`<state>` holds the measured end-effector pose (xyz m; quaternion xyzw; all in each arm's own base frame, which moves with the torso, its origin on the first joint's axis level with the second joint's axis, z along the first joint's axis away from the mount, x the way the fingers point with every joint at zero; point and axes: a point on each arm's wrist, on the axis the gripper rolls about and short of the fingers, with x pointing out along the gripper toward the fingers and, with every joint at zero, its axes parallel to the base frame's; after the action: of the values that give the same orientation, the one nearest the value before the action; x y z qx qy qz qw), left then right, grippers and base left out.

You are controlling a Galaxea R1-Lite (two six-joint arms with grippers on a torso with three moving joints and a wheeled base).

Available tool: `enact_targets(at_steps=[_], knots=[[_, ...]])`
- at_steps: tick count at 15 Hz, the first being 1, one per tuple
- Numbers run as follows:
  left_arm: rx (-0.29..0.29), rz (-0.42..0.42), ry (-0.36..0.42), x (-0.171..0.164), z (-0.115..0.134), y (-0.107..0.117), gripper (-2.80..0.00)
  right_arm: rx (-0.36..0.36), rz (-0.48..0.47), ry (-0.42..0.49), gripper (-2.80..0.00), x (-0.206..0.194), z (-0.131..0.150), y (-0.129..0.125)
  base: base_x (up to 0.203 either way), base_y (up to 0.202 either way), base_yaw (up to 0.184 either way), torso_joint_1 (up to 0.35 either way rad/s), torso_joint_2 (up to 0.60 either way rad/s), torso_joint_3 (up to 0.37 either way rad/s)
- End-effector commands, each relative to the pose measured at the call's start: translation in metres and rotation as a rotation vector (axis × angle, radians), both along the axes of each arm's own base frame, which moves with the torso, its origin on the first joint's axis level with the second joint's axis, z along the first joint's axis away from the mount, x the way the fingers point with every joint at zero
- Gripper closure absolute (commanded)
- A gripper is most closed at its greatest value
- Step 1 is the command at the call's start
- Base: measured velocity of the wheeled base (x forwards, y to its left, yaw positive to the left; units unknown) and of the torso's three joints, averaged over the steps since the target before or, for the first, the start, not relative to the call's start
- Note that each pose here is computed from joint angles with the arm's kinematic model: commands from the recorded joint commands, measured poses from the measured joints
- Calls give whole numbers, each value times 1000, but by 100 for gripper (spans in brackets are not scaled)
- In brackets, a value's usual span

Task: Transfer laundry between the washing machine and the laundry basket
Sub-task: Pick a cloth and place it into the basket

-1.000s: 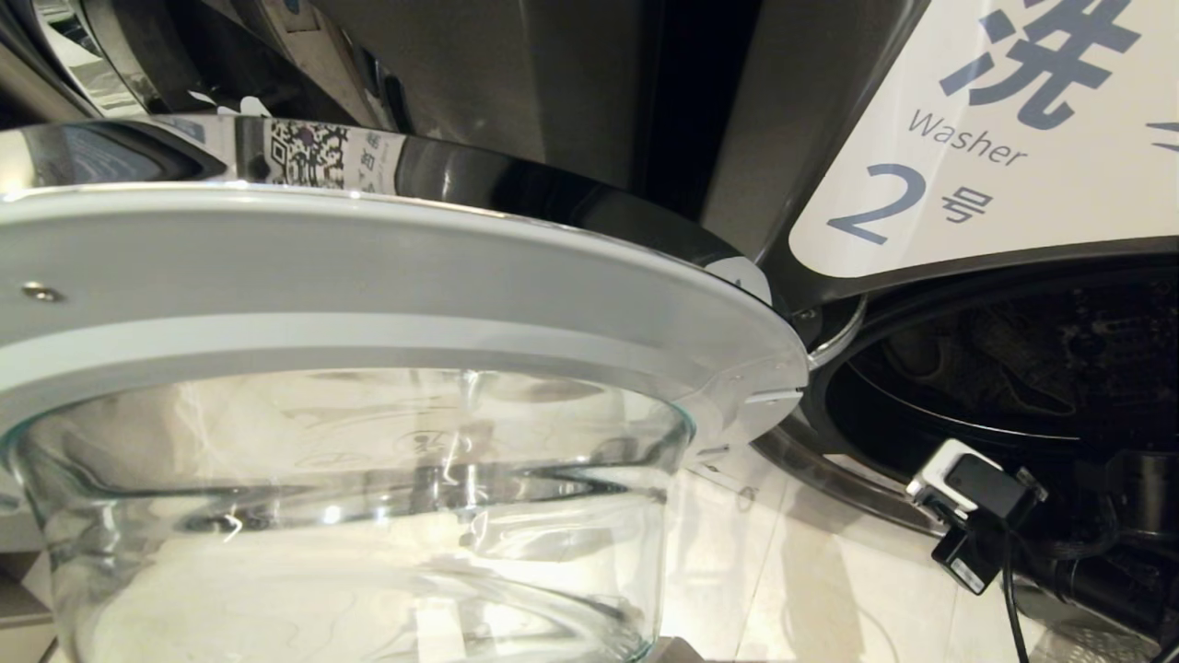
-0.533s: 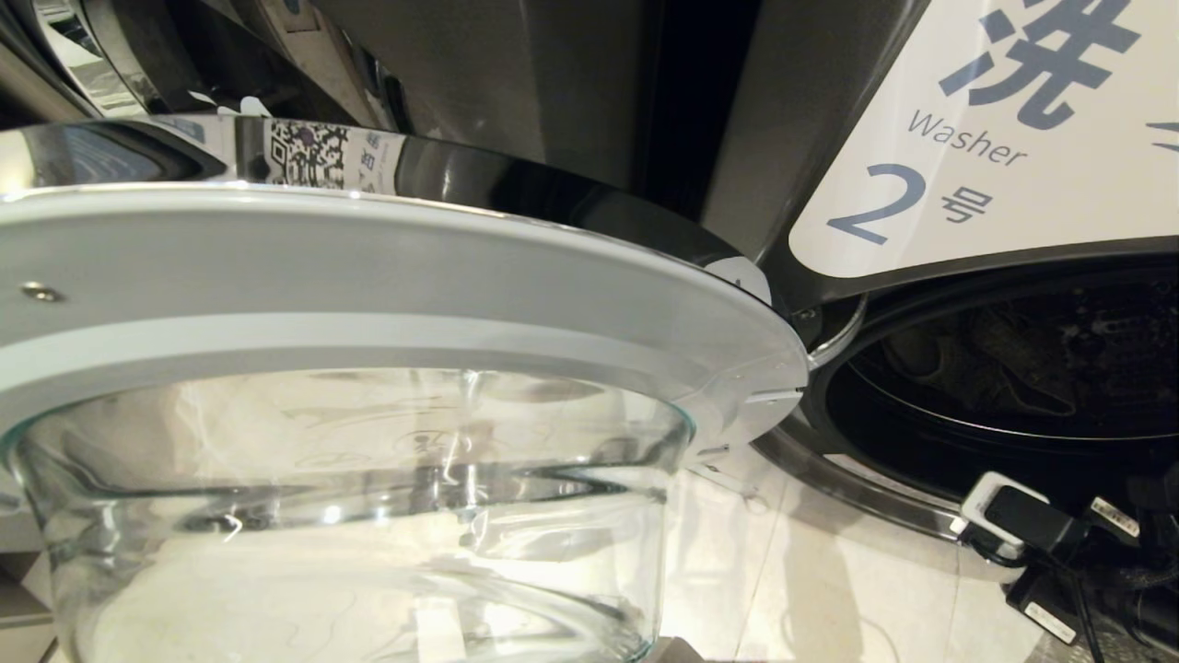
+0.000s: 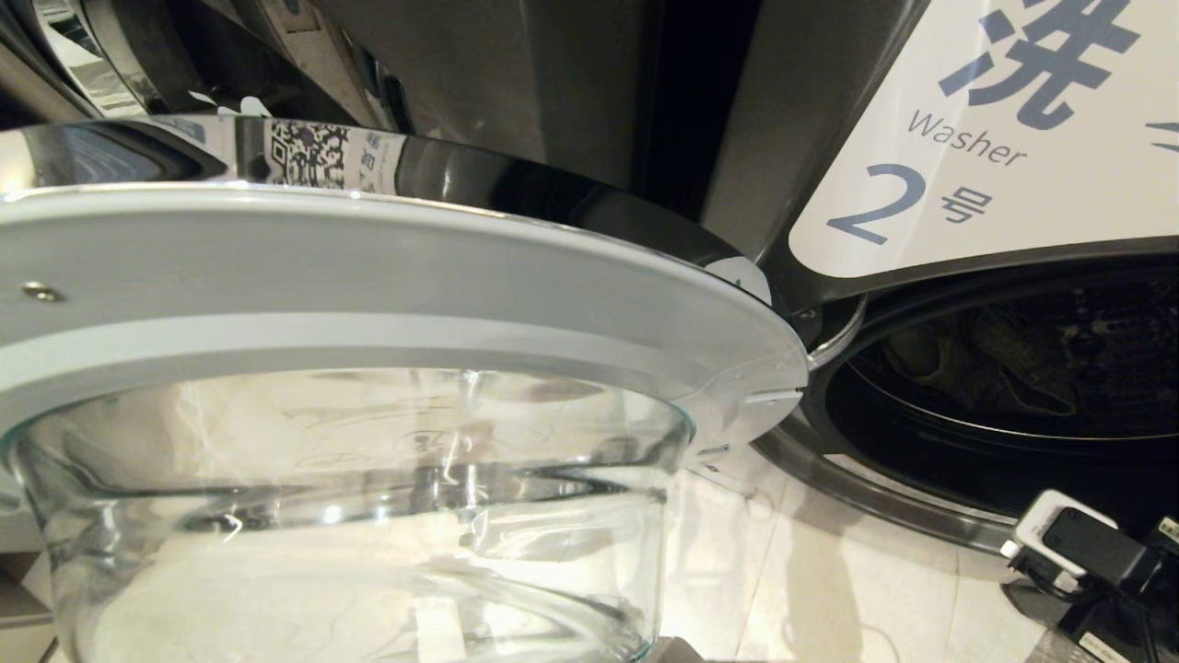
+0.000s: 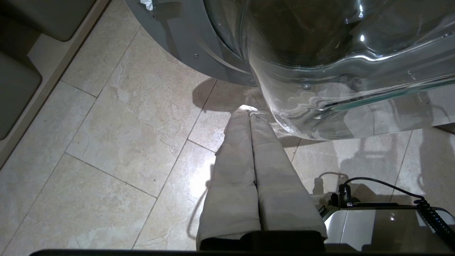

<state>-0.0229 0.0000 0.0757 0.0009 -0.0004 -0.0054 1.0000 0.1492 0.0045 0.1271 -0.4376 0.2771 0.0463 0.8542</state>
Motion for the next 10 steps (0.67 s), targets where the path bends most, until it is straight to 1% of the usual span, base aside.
enact_targets(at_steps=[1, 4, 7, 10], knots=[[0, 0, -1, 0, 0, 0, 0, -1, 0, -25, 0, -15, -1, -1, 0, 0, 0, 0, 0, 0], [0, 0, 0, 0, 0, 0, 0, 18, -16, -49, 0, -13, 3, -1, 0, 0, 0, 0, 0, 0], [0, 0, 1, 0, 0, 0, 0, 31, -28, -51, 0, -13, 2, -2, 0, 0, 0, 0, 0, 0], [0, 0, 0, 0, 0, 0, 0, 31, -33, -58, 0, -17, 2, -2, 0, 0, 0, 0, 0, 0]])
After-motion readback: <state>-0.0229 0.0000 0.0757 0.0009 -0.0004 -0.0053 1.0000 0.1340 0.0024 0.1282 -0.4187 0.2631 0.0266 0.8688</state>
